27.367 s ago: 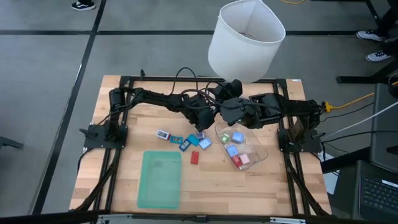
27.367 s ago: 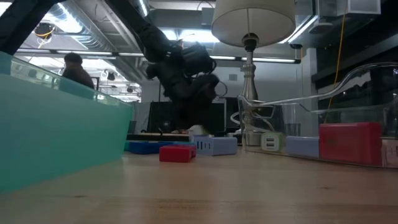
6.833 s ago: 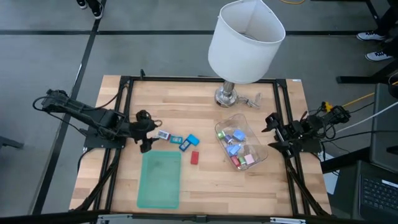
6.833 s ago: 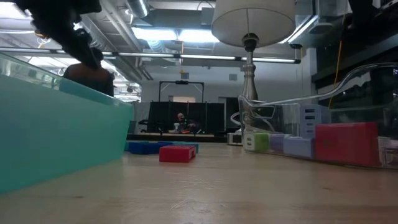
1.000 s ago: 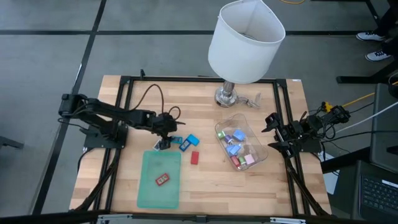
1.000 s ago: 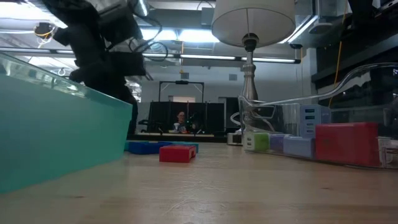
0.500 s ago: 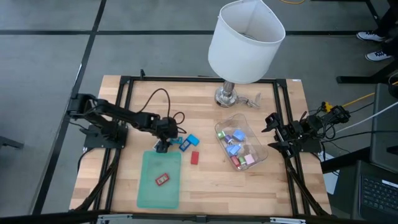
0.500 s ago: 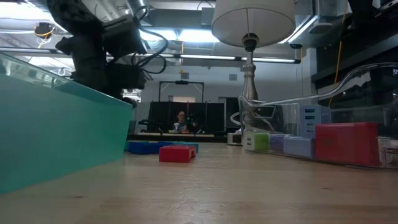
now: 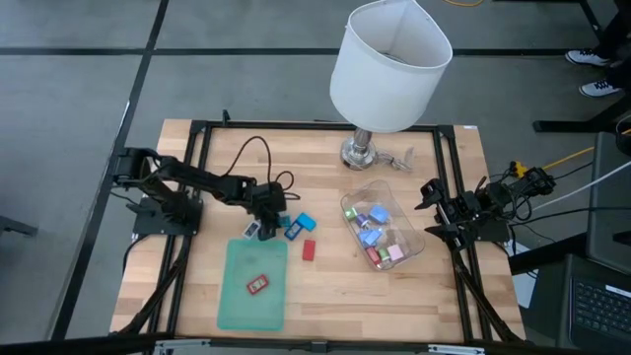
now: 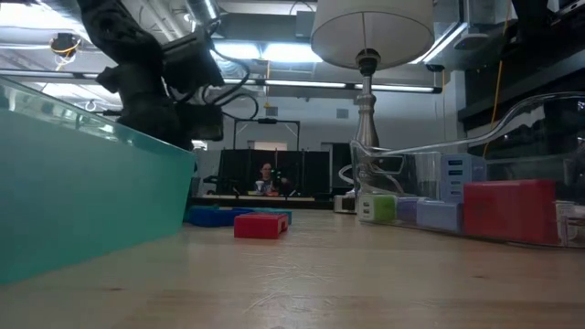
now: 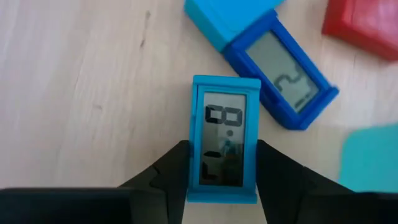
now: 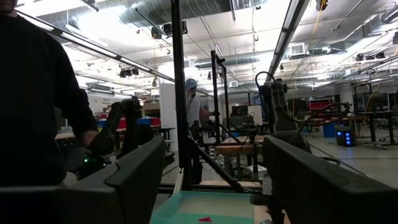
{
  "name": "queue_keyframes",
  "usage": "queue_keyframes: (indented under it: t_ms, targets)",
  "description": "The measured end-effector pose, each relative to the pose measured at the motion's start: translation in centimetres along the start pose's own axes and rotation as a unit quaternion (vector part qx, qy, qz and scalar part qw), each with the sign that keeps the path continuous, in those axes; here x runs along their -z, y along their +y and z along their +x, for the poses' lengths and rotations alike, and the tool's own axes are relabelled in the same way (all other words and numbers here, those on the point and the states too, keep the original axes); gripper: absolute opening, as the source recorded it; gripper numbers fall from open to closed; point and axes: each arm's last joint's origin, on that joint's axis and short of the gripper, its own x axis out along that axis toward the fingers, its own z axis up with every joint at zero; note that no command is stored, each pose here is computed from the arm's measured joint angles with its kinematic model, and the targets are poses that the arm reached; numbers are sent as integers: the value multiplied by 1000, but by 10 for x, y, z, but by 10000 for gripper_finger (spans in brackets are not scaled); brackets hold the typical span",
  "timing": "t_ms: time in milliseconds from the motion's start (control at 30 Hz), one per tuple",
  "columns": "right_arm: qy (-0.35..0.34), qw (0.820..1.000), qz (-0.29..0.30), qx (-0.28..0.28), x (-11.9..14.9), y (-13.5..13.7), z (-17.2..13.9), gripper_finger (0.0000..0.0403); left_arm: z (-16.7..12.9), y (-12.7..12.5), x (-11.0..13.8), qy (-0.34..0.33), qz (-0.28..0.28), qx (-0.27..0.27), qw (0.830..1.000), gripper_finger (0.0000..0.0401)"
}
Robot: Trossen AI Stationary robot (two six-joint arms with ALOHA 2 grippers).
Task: Pick & Place Office items
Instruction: Put the left light blue digital clock into the green bin
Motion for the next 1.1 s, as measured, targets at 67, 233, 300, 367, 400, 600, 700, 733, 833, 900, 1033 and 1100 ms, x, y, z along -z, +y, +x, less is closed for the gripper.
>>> queue_keyframes:
  t_ms: [67,233,300,367,400,600,700,733,833,900,1033,1100]
  targets:
    - [0,1000,0,0,0,0,0,279,-4,5,-2,-7,-38,16,999,144]
    - [0,1000,0,0,0,0,0,279,-33,16,-28,-136,-101,95,981,144]
    - [0,1000,0,0,0,0,0,279,-51,20,-41,-211,-115,118,964,144]
    - [0,1000,0,0,0,0,0,279,-74,23,-54,-295,-112,154,936,144]
    - [0,1000,0,0,0,0,0,279,-88,22,-59,-336,-105,172,920,144]
    - [0,1000,0,0,0,0,0,279,-149,-7,-51,-405,-32,270,873,144]
    - [0,1000,0,0,0,0,0,279,-161,-31,-29,-354,-21,303,885,144]
    - [0,1000,0,0,0,0,0,279,-163,-39,-20,-330,-24,304,893,144]
    - [0,1000,0,0,0,0,0,279,-162,-59,10,-243,-36,286,926,144]
    - [0,1000,0,0,0,0,0,279,-158,-69,29,-187,-42,256,947,144]
    - [0,1000,0,0,0,0,0,279,-149,-88,55,-102,-42,214,970,144]
    - [0,1000,0,0,0,0,0,279,-141,-95,65,-65,-39,185,980,144]
